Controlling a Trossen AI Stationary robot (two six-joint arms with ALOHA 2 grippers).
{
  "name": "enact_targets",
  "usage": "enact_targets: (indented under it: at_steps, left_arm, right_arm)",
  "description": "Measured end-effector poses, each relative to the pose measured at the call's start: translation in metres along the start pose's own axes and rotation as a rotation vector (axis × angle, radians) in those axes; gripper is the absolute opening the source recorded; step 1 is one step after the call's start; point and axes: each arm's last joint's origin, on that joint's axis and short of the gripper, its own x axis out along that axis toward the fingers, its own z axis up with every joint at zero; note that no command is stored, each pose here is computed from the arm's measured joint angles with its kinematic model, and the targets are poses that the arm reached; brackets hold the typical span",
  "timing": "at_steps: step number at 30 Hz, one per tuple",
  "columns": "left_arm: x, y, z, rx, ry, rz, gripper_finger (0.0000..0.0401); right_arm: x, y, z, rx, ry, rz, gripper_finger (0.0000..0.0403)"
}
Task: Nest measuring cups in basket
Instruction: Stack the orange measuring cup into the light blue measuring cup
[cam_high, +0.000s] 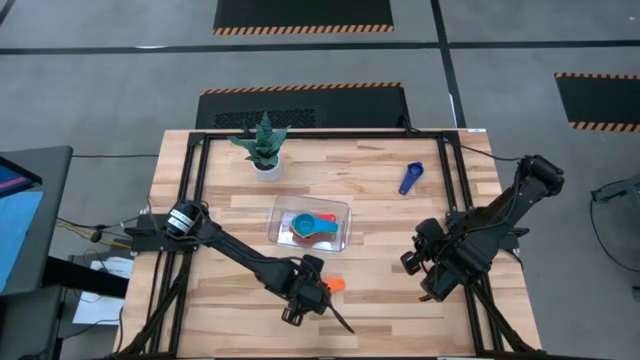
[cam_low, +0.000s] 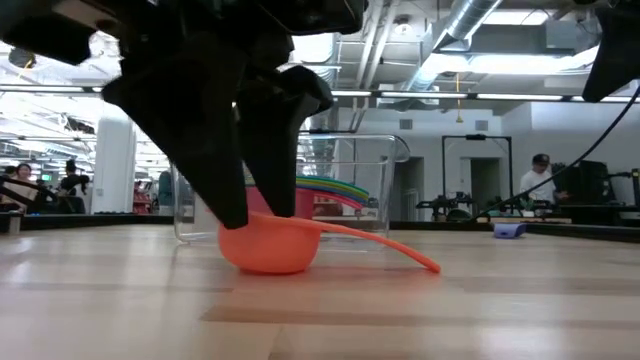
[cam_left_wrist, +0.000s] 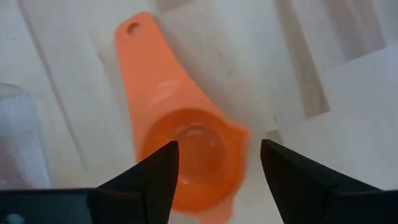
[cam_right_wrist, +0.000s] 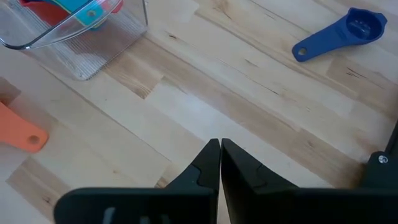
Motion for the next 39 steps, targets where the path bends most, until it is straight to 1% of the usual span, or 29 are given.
enact_targets:
  at_steps: [2,7,11,17,22,25,28,30,32,35,36,39]
  left_arm:
    - [0.004,-0.001,-0.002,0.000,-0.009,-0.019,0.0214]
    - [0.012,-0.002,-0.009,-0.027,-0.001,-0.015,0.0214]
    - [0.014,0.001,-0.011,-0.035,0.007,0.021,0.0213]
    - [0.014,0.002,-0.011,-0.008,0.006,0.018,0.0188]
    - [0.014,0.002,-0.011,-0.003,0.008,0.012,0.0138]
    - [0.019,0.001,-0.011,0.003,0.016,0.011,0.0095]
    - [0.027,-0.002,-0.013,0.029,0.045,-0.019,0.0047]
    - [0.027,-0.002,-0.012,0.004,0.049,-0.026,0.0016]
    - [0.026,-0.001,-0.013,-0.070,0.064,-0.025,0.0009]
    - [0.006,0.007,-0.013,-0.163,0.126,-0.021,0.0004]
    - [-0.004,0.010,-0.008,-0.178,0.118,-0.021,0.0003]
    - [-0.050,0.016,0.004,-0.191,0.084,-0.015,0.0002]
  right_arm:
    - [0.000,0.000,0.000,0.000,0.000,0.000,0.0038]
    - [0.000,0.000,0.000,0.001,0.001,0.002,0.0038]
    - [0.000,0.000,0.000,0.002,0.001,0.003,0.0038]
    - [0.000,0.001,0.000,0.007,0.002,0.009,0.0038]
    - [0.000,0.001,0.000,0.007,0.002,0.009,0.0038]
    - [0.000,0.001,0.000,0.007,0.002,0.009,0.0038]
    - [0.000,0.001,0.000,0.006,0.002,0.009,0.0038]
    - [0.000,0.001,0.000,0.007,0.002,0.011,0.0038]
    - [0.000,0.001,0.000,0.007,0.003,0.011,0.0038]
    - [0.000,0.001,-0.001,0.006,0.003,0.011,0.0038]
    - [0.000,0.001,-0.001,0.005,0.004,0.010,0.0038]
    - [0.000,0.001,-0.001,0.005,0.003,0.011,0.0038]
